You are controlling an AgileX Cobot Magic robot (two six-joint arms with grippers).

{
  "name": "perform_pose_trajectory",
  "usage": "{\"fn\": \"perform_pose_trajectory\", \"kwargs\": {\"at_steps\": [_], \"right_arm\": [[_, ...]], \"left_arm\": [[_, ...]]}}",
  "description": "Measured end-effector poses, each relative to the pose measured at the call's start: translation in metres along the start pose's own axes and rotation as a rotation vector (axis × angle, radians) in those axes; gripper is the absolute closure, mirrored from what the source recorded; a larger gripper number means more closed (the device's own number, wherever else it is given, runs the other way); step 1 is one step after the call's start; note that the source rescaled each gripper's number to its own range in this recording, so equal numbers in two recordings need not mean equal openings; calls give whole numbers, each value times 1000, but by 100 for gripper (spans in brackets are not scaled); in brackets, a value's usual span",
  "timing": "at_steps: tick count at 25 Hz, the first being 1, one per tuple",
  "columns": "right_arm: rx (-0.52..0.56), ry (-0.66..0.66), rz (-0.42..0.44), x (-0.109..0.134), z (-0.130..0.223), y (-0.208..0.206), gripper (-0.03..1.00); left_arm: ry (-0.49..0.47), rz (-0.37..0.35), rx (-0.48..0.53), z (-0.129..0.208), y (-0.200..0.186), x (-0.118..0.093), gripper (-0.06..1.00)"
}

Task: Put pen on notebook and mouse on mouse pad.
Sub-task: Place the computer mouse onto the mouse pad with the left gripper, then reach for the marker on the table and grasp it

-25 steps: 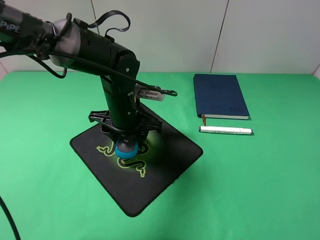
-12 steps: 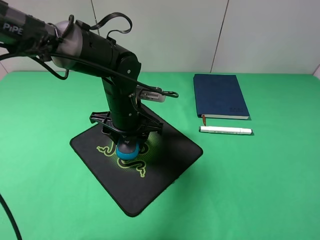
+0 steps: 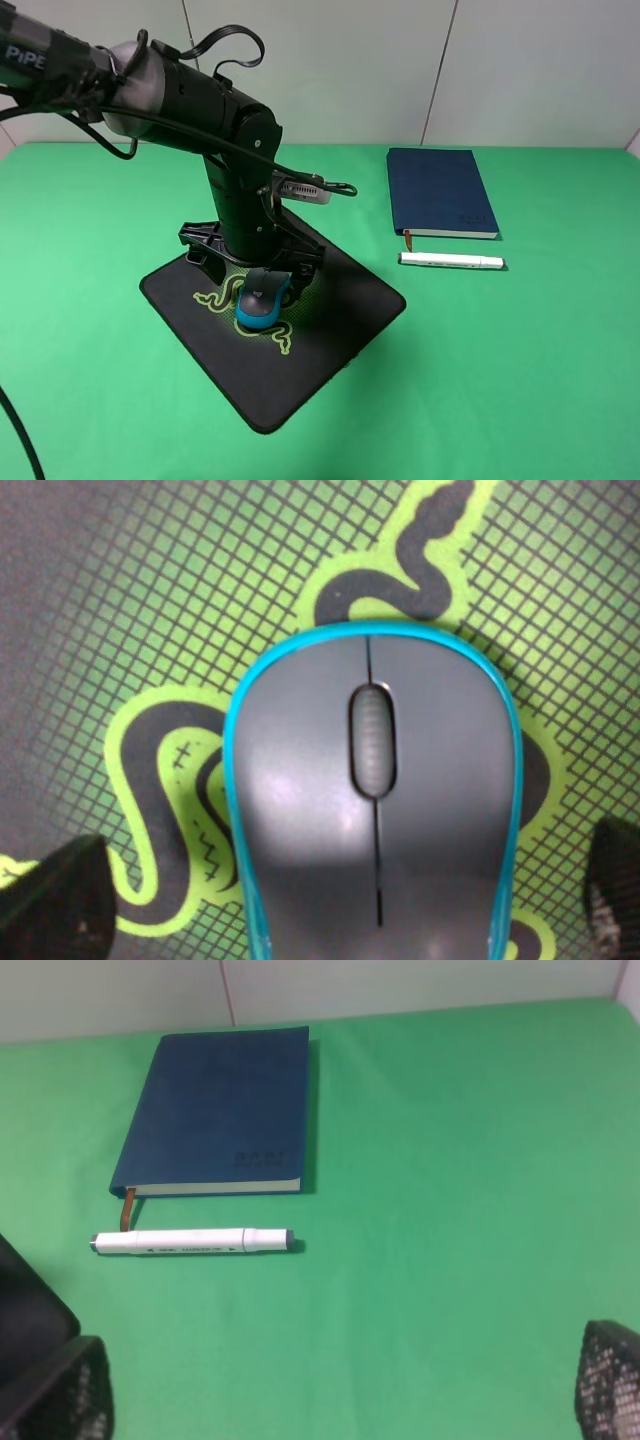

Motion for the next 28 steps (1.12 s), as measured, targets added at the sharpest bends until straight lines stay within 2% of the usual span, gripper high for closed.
{"fn": "perform_pose_trajectory", "kwargs": {"at_steps": [4,12,18,28], "right_arm": [[0,0,0,0,0,0,-3],[0,0,0,0,0,0,-3],[0,0,0,0,0,0,-3],[0,0,0,0,0,0,-3]], "left_arm": [[5,-3,-1,0,0,1,-5],[40,3,-14,-2,-6,0,-6],[61,47,-113,-10,-55,2,-6],[121,40,-205,12,-151,32,-6]]}}
Point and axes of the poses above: a point on each arm's last joint axis where the gripper is mounted, y pointing out along that axis toward the gripper, x along the wrist's bending axis when the last joint is at zero, z = x × y, the point moved 9 cm from there along y, pointing out along that axis toward the gripper, and after that the axes turned 3 degrees about -y, right-handed, at the moved point
